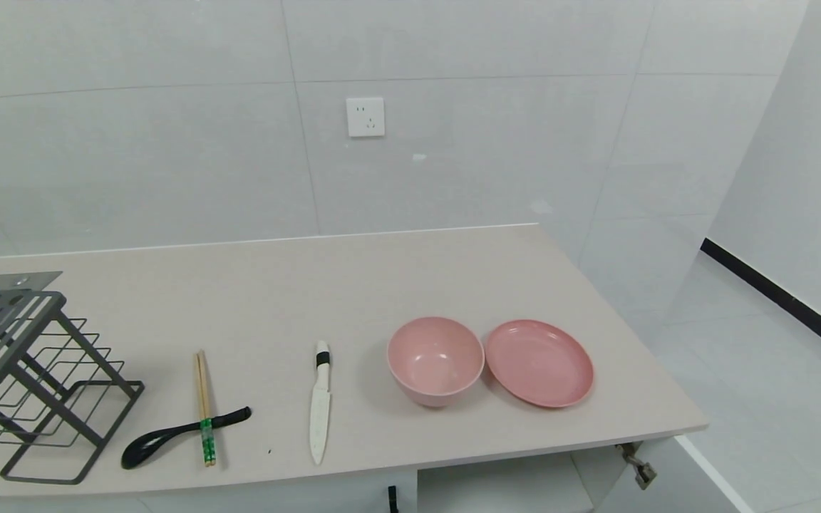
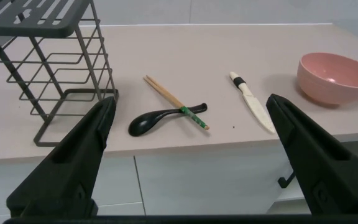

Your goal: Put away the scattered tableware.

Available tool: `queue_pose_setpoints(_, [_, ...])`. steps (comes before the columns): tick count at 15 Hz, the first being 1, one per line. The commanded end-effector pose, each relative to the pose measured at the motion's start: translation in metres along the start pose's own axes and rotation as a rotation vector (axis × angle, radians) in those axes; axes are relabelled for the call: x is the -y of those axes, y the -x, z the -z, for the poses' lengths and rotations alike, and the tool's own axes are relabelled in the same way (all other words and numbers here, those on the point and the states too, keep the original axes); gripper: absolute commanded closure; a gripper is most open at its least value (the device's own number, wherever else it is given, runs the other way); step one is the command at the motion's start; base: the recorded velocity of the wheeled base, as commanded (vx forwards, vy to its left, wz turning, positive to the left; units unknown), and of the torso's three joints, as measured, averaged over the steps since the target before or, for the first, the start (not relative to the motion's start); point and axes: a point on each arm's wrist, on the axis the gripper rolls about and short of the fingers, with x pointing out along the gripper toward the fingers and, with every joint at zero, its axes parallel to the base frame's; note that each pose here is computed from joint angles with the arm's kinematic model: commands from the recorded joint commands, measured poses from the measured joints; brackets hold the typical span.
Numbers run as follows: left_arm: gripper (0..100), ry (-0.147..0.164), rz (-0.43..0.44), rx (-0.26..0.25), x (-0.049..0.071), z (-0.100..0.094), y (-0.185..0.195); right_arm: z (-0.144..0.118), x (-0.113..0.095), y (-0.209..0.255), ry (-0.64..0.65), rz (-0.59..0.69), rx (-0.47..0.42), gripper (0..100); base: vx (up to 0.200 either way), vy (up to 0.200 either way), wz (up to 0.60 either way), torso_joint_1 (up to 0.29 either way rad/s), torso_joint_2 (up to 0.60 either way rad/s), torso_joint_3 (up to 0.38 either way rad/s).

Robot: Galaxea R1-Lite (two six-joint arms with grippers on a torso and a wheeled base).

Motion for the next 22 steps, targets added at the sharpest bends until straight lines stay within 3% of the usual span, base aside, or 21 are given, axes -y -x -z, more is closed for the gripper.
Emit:
queue_pose_setpoints(1, [0, 0.001, 0.000, 0.000, 0.000, 0.000, 0.000, 0.000, 0.000, 0.000, 0.000, 0.000, -0.001, 0, 0.000, 0.000, 0.00, 0.000, 0.00, 0.000])
queue_pose_setpoints(8, [0, -0.002, 0.001, 0.000, 0.000, 0.000, 0.000, 0.000, 0.000, 0.000, 0.002, 0.000, 0.000, 0, 0.000, 0.000, 0.00, 0.042, -0.09, -0.040])
queue_pose_setpoints(11, [0, -0.031, 0.004, -0.002, 0.000, 0.000, 0.000, 0.000, 0.000, 0.000, 0.002, 0.001, 0.000, 0, 0.000, 0.000, 0.00, 0.092, -0.18, -0.085])
queue_pose_setpoints(19, [0, -0.022, 0.000, 0.000, 0.000, 0.000, 0.000, 0.000, 0.000, 0.000, 0.011, -0.002, 0.002, 0, 0.025, 0.000, 0.00, 0.000, 0.00, 0.001])
queue_pose_setpoints(20, [0, -0.021, 0.000, 0.000, 0.000, 0.000, 0.000, -0.002, 0.000, 0.000, 0.017, -0.001, 0.020, 0, 0.000, 0.000, 0.00, 0.000, 0.00, 0.000])
queue_pose_setpoints(22, [0, -0.015, -0.002, 0.000, 0.000, 0.000, 0.000, -0.027, -0.001, 0.005, 0.020, 0.002, 0.181, 0, 0.000, 0.000, 0.00, 0.000, 0.00, 0.000])
